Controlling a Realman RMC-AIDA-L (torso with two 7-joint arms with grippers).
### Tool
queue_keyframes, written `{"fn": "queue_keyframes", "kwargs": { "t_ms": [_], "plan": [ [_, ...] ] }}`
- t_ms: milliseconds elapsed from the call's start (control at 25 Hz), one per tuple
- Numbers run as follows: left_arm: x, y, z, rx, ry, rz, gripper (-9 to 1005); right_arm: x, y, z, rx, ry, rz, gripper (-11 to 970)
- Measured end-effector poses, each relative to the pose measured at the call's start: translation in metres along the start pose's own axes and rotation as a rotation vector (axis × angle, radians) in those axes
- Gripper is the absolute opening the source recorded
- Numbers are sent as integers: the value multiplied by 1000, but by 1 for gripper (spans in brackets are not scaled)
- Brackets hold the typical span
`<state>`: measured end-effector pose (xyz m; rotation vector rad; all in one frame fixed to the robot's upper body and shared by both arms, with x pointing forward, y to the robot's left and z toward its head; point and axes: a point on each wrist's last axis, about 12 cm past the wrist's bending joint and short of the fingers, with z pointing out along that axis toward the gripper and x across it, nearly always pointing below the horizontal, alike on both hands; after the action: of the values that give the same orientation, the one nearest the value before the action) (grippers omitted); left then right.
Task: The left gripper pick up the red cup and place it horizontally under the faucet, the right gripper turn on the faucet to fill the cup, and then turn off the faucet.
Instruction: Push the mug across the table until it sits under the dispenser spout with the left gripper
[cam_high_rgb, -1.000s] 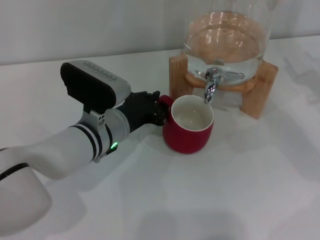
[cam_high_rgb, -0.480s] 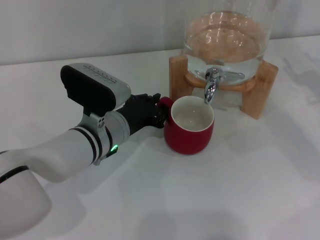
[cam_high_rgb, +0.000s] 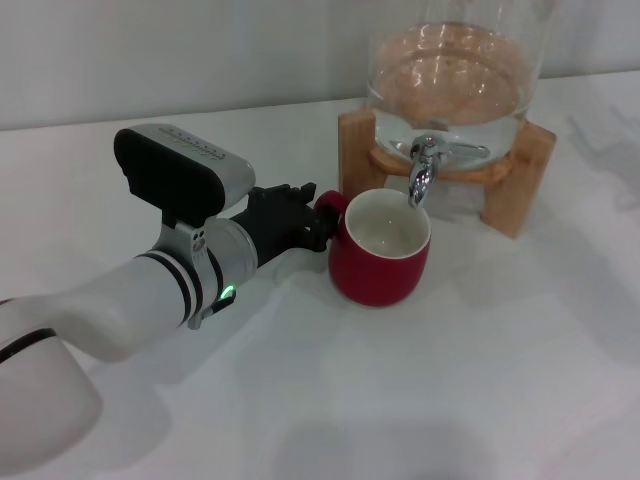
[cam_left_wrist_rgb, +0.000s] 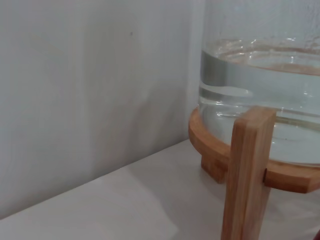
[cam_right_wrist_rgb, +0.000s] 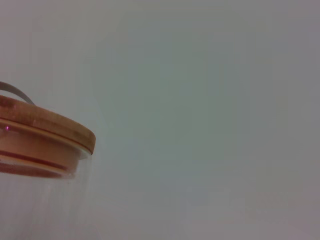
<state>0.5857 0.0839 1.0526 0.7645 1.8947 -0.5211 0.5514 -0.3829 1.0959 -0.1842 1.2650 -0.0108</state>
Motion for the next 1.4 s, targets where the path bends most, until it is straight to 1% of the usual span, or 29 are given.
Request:
{"fn": "queue_keyframes", "kwargs": {
  "t_ms": [320,640,920,1000,1400],
  "plan": [
    [-3,0,2,-2,6,-25,335,0,0,-1,1,1,0,674],
    [-5,-6,3,8,8,-30,334,1,0,-1,0,3,-7,674],
    [-4,-5,2,2,15,-56,355,1,2,0,-14,4,-12,674],
    [-4,-6,2,2,18,-57,532,1,2,0,-15,4,-12,674],
    [-2,-8,1,-4,40,-54,544,1,2,-1,-14,5,-13,674]
  ]
}}
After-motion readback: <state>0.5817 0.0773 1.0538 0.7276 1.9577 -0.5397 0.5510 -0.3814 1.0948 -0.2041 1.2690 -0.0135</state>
